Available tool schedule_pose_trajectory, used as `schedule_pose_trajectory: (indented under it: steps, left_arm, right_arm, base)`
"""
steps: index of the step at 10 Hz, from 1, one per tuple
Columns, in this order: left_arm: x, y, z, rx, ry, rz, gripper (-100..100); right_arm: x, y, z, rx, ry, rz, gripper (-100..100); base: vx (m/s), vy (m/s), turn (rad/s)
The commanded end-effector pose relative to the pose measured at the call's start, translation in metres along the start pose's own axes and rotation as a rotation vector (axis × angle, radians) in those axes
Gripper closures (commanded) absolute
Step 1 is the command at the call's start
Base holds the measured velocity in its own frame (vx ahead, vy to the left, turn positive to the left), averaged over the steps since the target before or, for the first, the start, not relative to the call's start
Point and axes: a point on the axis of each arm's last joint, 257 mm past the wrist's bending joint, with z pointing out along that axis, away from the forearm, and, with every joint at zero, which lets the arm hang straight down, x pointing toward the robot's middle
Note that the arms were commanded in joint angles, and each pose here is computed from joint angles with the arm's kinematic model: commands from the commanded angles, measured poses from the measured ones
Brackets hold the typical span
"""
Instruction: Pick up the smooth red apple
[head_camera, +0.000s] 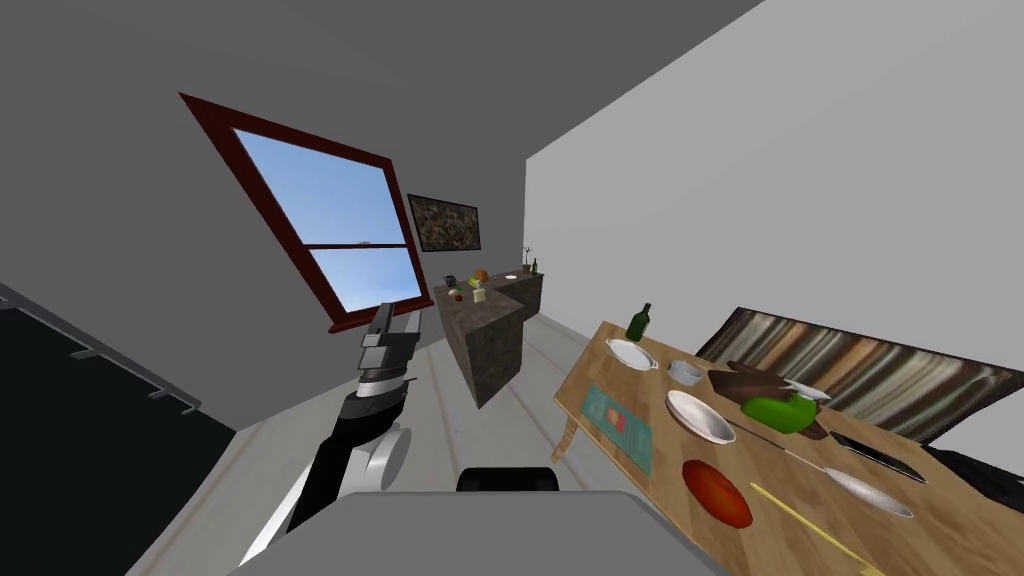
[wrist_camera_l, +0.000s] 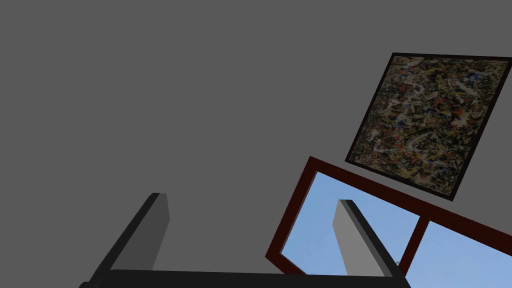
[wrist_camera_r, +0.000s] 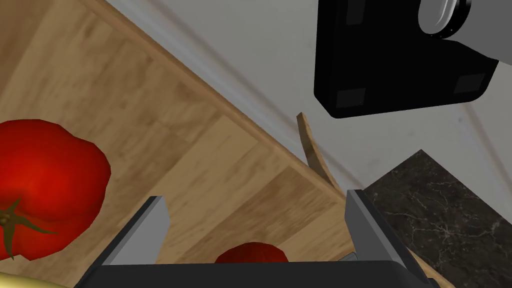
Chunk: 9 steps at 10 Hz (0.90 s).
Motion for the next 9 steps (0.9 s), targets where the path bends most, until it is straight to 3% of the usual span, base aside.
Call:
schedule_pose_trajectory:
  steps: [1,3,4,7,8,9]
  left_arm:
    - [0.000,0.000,0.000,0.000,0.000,0.000,0]
    - [0.000,0.000,0.000,0.000,0.000,0.000,0]
    - [0.000,0.000,0.000,0.000,0.000,0.000,0]
    - [0.000,0.000,0.000,0.000,0.000,0.000,0]
    - [0.000,0.000,0.000,0.000,0.000,0.000,0]
    - [0.000,0.000,0.000,0.000,0.000,0.000,0]
  right_arm:
    - [0.009,-0.017,-0.013,0.032,0.033,-0.018,-100]
    - [0.018,-0.038,-0.035,0.070,0.077,-0.040,-100]
    - [0.018,-0.038,-0.035,0.070,0.077,-0.040,-100]
    - [0.026,-0.056,-0.059,0.102,0.122,-0.064,-100]
    - [0.025,-0.053,-0.054,0.097,0.112,-0.059,-100]
    - [0.025,-0.053,-0.055,0.097,0.113,-0.060,0]
  base:
    - [0.137,0.044,0.109]
    - [0.173,0.051,0.258]
    - [0.128,0.041,0.065]
    - [0.135,0.056,0.157]
    - [0.077,0.022,0.043]
    - [0.014,0.004,-0.005]
